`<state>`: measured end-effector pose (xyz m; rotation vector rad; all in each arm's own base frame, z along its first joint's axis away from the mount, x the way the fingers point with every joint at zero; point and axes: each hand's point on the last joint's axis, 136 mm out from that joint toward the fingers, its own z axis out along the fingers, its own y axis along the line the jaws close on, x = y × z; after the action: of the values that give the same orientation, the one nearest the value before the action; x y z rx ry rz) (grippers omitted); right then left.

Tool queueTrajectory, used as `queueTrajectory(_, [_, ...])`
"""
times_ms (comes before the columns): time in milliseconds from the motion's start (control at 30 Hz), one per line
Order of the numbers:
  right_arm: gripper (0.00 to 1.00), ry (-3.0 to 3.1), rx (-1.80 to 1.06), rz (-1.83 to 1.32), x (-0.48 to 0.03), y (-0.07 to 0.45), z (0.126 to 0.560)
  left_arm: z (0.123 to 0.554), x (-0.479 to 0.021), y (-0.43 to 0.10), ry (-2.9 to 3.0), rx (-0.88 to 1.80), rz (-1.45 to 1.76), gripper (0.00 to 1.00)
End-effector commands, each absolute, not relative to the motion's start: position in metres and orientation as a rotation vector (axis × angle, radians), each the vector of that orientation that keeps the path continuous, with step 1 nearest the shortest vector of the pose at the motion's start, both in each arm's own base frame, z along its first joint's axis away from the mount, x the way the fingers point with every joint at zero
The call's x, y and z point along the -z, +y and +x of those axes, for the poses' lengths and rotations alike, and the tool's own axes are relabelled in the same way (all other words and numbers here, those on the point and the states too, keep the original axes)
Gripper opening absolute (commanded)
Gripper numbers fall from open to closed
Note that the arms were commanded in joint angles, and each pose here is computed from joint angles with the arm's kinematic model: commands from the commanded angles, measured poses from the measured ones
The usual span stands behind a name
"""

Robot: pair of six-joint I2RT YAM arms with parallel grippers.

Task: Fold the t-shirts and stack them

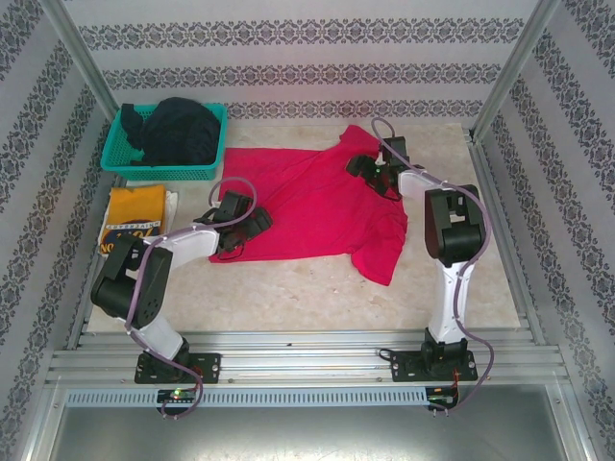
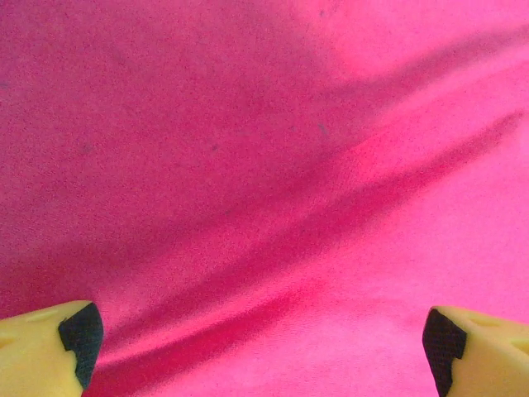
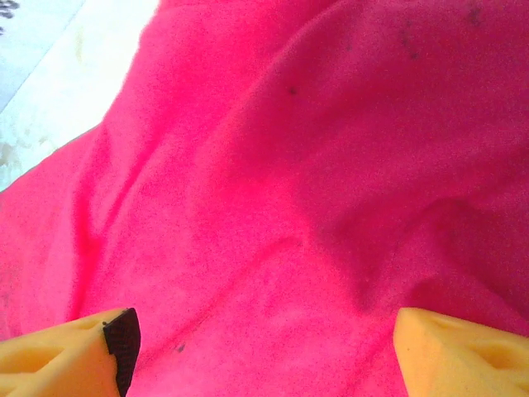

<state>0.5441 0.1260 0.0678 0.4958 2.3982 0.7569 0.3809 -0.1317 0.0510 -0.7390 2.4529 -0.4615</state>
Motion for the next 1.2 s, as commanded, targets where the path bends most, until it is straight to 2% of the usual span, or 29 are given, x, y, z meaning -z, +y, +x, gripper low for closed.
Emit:
queueTrajectory(0, [0.81, 2.278, -0.665, 0.377, -0.134, 0.117, 0.528, 0.377, -0.064, -0.124, 2.416, 0.458, -0.758, 1.00])
queueTrajectory(133, [0.80, 2.242, -0.550, 0.390, -0.143, 0.094, 0.476, 0.357, -0.058, -0.108, 2.425, 0.438, -0.923, 1.00])
queueTrajectory(233, [0.79, 2.248, -0.485, 0.425, -0.137, 0.077, 0.431, 0.327, -0.057, -0.088, 2.448, 0.320, -1.051, 0.92])
queueTrajectory(300, [0.79, 2.275, -0.468, 0.445, -0.128, 0.072, 0.403, 0.302, -0.059, -0.069, 2.425, 0.215, -1.188, 0.82])
queueTrajectory(400, [0.79, 2.311, -0.466, 0.472, -0.115, 0.068, 0.372, 0.282, -0.064, -0.050, 2.375, 0.130, -1.271, 0.75])
queueTrajectory(467, [0.79, 2.331, -0.467, 0.489, -0.107, 0.067, 0.361, 0.276, -0.064, -0.044, 2.364, 0.098, -1.296, 0.75])
queueTrajectory(700, [0.79, 2.363, -0.485, 0.477, -0.102, 0.072, 0.360, 0.287, -0.035, -0.043, 2.377, 0.257, -1.476, 0.46])
queueTrajectory(967, [0.79, 2.355, -0.503, 0.463, -0.110, 0.075, 0.370, 0.288, -0.026, -0.040, 2.384, 0.253, -1.524, 0.34])
queueTrajectory(1167, [0.79, 2.367, -0.510, 0.469, -0.105, 0.076, 0.368, 0.289, -0.019, -0.033, 2.391, 0.214, -1.529, 0.32])
